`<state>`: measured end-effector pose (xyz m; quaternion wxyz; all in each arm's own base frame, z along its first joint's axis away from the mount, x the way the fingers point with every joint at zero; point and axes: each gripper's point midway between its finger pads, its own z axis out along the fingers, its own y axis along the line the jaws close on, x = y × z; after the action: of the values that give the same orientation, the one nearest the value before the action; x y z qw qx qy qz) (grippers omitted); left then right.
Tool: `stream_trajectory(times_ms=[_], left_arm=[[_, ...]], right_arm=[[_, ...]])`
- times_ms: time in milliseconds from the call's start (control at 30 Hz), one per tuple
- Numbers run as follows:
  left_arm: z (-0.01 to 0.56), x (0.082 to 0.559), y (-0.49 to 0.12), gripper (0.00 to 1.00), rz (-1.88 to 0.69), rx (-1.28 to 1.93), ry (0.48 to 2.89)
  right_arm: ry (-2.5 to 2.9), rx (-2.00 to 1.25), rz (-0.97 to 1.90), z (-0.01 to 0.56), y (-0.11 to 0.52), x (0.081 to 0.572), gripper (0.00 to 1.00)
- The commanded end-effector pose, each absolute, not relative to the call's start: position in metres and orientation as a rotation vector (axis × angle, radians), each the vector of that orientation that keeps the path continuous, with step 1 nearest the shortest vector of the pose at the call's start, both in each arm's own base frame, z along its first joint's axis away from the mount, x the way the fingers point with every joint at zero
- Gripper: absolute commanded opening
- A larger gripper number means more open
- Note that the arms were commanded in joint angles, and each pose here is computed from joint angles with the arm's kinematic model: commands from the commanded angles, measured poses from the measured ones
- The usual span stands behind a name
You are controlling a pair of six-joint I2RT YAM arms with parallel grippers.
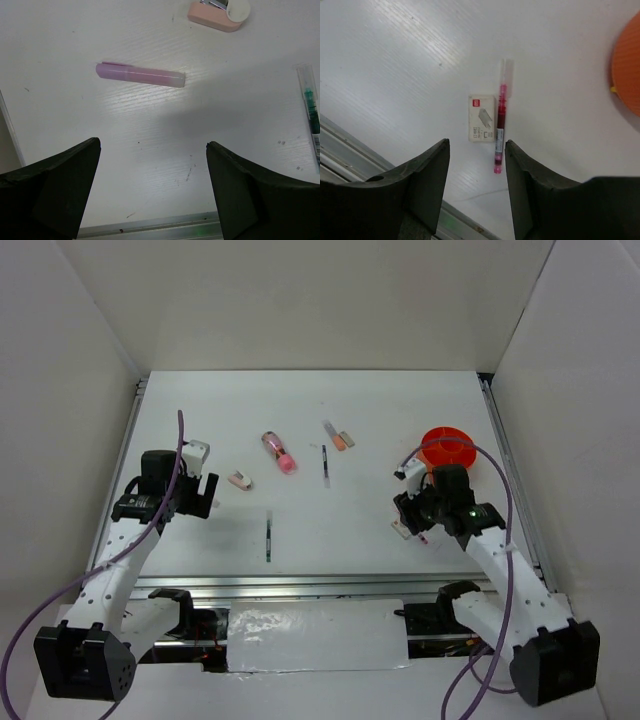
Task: Sort the stationery into containers
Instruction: Pick up the pen from the center of the board.
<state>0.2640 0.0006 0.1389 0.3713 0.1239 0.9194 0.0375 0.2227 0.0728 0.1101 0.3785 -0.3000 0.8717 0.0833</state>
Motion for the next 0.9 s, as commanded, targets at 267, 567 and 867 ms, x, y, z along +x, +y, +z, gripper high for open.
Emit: stream_trajectory(times_ms=[267, 567, 867], left_arm=[[0.153, 0.271, 0.002, 0.99, 0.102, 0.318, 2.311], [0.151, 0.271, 0.002, 0.99, 0.101, 0.320, 2.320], [0.151, 0.271, 0.002, 0.99, 0.105, 0.320, 2.319]], right_arm=[[2.514, -0.813, 0.180, 0.104, 0.098, 0.282, 0.45], [2.712, -0.926, 0.184, 0.080, 0.100, 0.285, 0.44], [2.814, -0.978, 0.130, 0.048, 0.094, 0.289, 0.45]])
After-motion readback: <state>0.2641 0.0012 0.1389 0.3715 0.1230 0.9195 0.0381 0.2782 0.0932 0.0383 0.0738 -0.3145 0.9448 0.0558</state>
